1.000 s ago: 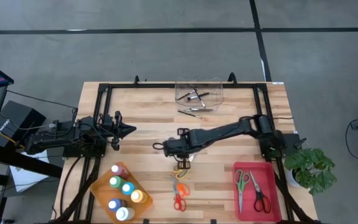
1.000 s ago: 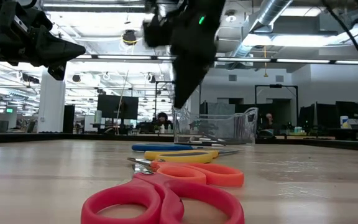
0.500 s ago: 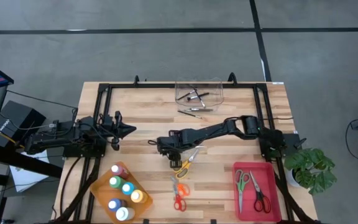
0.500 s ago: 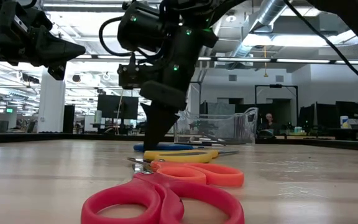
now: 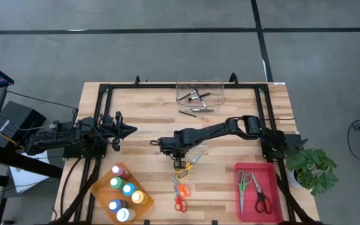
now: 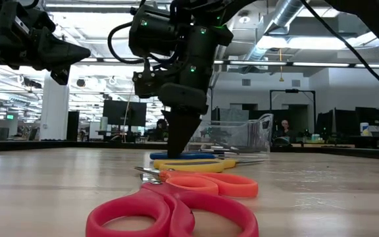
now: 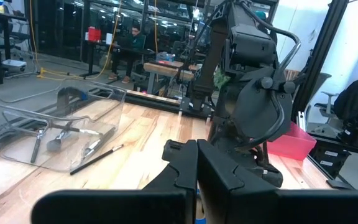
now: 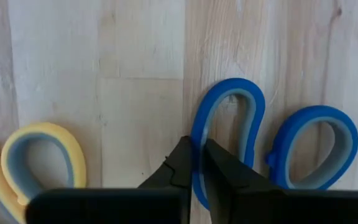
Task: Pick & Place Paint Supplies
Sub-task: Put the blue scissor into the red bin
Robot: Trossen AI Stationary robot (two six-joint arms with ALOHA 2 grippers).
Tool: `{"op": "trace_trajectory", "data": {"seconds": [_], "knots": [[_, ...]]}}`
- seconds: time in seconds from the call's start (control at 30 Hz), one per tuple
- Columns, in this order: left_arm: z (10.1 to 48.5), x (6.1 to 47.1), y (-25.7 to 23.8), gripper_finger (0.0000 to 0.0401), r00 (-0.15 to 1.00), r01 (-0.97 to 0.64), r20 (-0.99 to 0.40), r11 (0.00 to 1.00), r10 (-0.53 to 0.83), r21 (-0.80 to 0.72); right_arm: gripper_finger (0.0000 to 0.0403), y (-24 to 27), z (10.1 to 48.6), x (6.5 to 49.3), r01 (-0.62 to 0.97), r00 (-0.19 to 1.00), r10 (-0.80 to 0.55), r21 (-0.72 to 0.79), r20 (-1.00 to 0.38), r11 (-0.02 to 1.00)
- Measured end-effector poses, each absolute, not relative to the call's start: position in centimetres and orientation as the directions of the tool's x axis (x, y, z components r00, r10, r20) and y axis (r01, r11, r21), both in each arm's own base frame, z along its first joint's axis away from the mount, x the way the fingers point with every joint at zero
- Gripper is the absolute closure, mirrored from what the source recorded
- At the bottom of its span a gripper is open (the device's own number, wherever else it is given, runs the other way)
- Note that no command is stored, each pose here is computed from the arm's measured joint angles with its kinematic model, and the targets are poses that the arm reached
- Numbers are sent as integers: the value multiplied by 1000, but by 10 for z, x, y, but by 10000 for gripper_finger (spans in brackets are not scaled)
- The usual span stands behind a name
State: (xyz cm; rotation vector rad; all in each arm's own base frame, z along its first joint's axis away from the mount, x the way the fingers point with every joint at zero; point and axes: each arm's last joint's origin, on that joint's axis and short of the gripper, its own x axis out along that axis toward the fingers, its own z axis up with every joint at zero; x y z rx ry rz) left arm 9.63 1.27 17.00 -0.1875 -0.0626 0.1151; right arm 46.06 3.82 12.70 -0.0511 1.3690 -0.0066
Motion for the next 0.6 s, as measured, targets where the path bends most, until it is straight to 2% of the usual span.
{"op": "trace_trajectory", "data": {"seconds": [0.33, 0.53, 0.6], "knots": [[170, 96, 13, 401, 991, -108, 51, 976, 120, -189, 394, 43, 138, 461, -68, 245, -31, -50, -969, 996], [170, 96, 13, 401, 991, -108, 51, 976, 120, -189, 394, 44, 151, 454, -81, 232, -31, -51, -972, 995], [170, 96, 13, 401, 991, -108, 53, 976, 120, -189, 394, 46, 158, 456, -84, 267, -27, -51, -963, 995]]}}
